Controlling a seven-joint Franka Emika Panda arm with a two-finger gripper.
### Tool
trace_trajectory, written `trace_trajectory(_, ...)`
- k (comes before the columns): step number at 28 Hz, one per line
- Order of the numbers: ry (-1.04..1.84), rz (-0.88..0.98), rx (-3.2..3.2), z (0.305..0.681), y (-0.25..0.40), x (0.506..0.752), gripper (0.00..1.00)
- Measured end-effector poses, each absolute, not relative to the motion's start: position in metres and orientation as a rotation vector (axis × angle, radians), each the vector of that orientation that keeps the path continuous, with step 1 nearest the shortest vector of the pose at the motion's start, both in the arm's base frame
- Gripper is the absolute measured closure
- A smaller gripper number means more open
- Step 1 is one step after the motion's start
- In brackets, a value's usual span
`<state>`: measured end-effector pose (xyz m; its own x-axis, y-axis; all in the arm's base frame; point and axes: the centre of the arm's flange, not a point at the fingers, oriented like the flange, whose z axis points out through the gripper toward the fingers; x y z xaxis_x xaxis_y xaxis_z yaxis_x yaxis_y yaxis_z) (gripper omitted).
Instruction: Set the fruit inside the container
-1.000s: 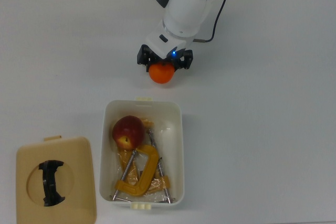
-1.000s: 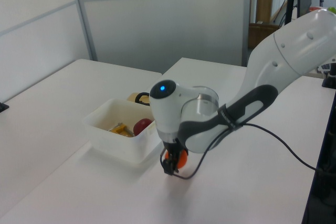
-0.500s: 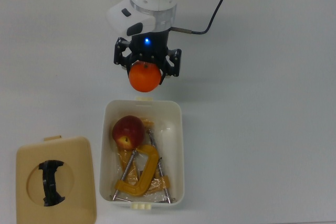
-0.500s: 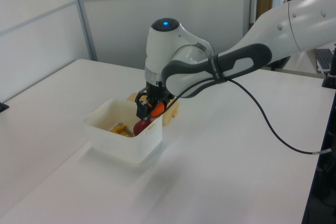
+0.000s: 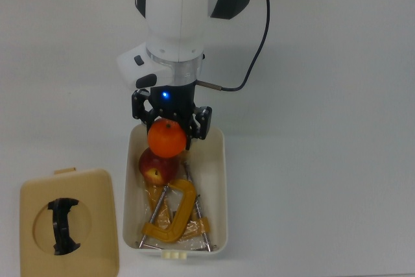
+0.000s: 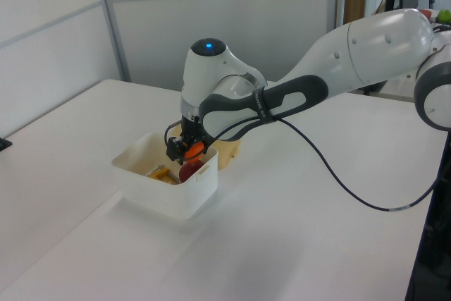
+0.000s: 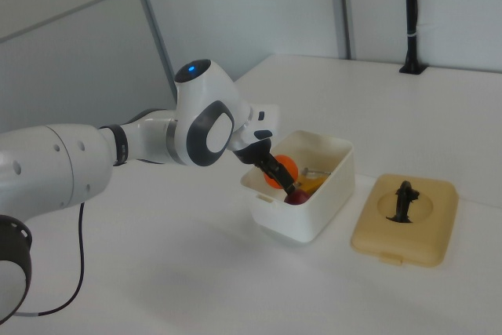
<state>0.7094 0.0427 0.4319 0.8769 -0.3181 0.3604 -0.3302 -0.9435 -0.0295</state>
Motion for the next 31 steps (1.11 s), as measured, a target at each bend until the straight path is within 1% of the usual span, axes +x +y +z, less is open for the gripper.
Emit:
trace_trajectory(1, -0.538, 0.574, 3.009, 0.432, 0.043, 0.711, 0.13)
trace_trajectory(5, -0.564, 0.600, 3.000, 0.440, 0.043, 0.712, 0.00)
trace_trajectory(15, -0.597, 0.638, 2.988, 0.466, 0.031, 0.711, 0.00)
trace_trajectory(19, -0.555, 0.509, 2.982, 0.475, 0.017, 0.699, 0.00)
trace_trajectory(26, -0.345, 0.196, 3.019, 0.475, 0.002, 0.674, 0.00)
trace_trajectory(31, -0.240, 0.032, 3.019, 0.483, -0.018, 0.656, 0.00)
